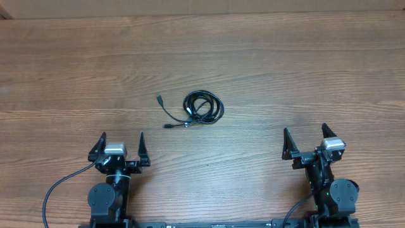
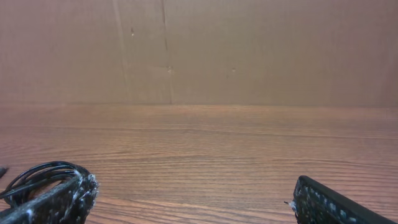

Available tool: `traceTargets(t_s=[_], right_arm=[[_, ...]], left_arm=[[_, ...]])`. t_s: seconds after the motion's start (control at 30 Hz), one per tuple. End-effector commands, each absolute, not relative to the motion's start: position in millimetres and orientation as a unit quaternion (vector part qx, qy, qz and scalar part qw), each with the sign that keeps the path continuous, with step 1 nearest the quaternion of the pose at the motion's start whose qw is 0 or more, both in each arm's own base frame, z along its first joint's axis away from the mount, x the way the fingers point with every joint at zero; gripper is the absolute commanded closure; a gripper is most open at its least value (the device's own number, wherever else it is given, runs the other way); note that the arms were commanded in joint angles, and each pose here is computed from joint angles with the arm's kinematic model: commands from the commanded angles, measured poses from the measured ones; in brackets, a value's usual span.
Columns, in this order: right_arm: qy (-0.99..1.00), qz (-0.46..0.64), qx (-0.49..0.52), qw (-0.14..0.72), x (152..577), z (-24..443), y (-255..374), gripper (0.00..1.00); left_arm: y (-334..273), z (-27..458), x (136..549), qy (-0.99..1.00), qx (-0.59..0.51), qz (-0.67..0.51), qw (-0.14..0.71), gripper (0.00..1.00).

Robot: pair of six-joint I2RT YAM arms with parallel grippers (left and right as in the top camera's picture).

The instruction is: Untangle cables

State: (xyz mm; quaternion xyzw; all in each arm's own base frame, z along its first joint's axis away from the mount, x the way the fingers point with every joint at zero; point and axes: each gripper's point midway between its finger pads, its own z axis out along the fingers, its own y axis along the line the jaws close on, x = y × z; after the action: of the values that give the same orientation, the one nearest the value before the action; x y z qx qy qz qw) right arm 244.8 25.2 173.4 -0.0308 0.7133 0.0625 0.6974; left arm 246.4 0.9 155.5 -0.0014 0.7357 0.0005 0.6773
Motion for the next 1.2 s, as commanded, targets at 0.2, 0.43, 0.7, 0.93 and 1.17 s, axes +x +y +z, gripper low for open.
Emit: traceTargets(t_s=[0.2,0.43,0.7,0.93,1.17], right_arm=[[0.712,0.064,-0.034,0.698,245,171,27,0.00],[0.712,0.064,-0.034,0.698,245,171,27,0.00],[0.712,0.064,-0.034,0.698,245,171,27,0.00],[0.712,0.064,-0.034,0.698,245,171,27,0.00],[0.712,0.064,-0.034,0.698,245,171,27,0.00]], left_arm=[[2,156,246,0.734,-0.006,0.001,0.679,0.01],[-2,158,246,0.731,-0.002,-0.008,0.682,0.00],[-57,164,237,0.722,-0.041,-0.267,0.637,0.01],[-67,199,232,0.664,-0.106,-0.393,0.627,0.01],[-55,322,195,0.493,-0.031,-0.375,0.784,0.00]])
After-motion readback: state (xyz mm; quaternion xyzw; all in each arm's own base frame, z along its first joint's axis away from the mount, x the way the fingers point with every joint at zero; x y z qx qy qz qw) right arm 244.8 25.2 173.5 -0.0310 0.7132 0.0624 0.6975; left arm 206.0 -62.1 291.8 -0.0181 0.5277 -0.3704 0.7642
